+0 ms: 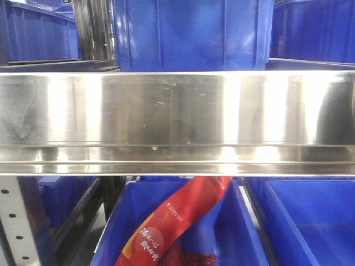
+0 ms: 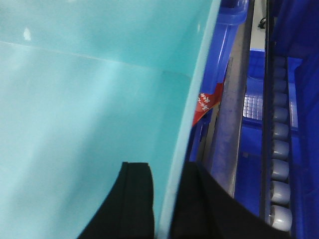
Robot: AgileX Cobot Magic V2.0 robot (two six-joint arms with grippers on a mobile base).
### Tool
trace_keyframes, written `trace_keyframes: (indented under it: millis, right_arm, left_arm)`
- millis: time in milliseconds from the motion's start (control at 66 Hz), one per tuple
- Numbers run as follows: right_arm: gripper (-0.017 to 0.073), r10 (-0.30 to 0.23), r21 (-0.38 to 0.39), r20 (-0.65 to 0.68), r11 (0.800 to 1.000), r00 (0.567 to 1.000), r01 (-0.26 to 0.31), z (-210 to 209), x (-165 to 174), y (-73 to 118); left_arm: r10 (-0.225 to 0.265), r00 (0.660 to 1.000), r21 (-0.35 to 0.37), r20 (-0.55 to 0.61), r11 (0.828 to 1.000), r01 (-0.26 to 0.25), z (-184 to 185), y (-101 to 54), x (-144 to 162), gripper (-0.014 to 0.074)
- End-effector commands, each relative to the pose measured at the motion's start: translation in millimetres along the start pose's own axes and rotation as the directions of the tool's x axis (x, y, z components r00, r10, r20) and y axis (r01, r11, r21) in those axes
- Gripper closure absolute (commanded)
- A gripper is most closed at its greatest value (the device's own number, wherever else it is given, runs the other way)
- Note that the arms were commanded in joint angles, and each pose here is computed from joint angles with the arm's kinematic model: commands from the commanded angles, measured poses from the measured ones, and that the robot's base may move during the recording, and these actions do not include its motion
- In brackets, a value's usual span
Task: Fetch blue bin and place on conveyor start
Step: 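Lift and pull the light-blue bin off the shelf with both grippers, then hold the bin with both grippers while the base turns away from the shelf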
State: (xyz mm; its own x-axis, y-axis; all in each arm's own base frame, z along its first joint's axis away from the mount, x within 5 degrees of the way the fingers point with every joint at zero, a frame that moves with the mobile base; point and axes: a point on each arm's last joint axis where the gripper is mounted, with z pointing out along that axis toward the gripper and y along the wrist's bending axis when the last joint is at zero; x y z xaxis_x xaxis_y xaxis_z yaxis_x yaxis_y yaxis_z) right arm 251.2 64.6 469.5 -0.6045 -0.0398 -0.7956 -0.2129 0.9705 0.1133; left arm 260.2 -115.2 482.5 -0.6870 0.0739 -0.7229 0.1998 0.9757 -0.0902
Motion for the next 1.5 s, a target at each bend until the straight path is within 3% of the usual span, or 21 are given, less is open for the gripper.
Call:
trace_keyframes:
  millis: [0,591,984,1484]
  right_arm:
    - [0.0713,-0.018,-0.017,0.075,1.000,0.997,0.019,-6,-6,1.9]
    - [0.0713,-0.017,-0.019,0.111,1.000,0.994,0.019,-6,-9,2.1]
    - [0.0713,-0.017,-0.019,0.111,1.000,0.994,0.019,-6,-9,2.1]
    - [0.0713,-0.017,-0.019,0.111,1.000,0.994,0.019,-6,-9,2.1]
  left_arm:
    - [0.002,0.999,0.059,0.033,0.998,-0.004,-7,-5.8,-1,0.0705]
    - [0.012,0.999,0.031,0.041,0.999,-0.013,-7,-3.2,-2,0.0705]
    - [0.008,0.979,0.066,0.204,0.998,-0.022,-9,-6.7,-17,0.0705]
    - [0.017,0.972,0.053,0.235,0.998,-0.030,-10,-5.7,-19,0.0705]
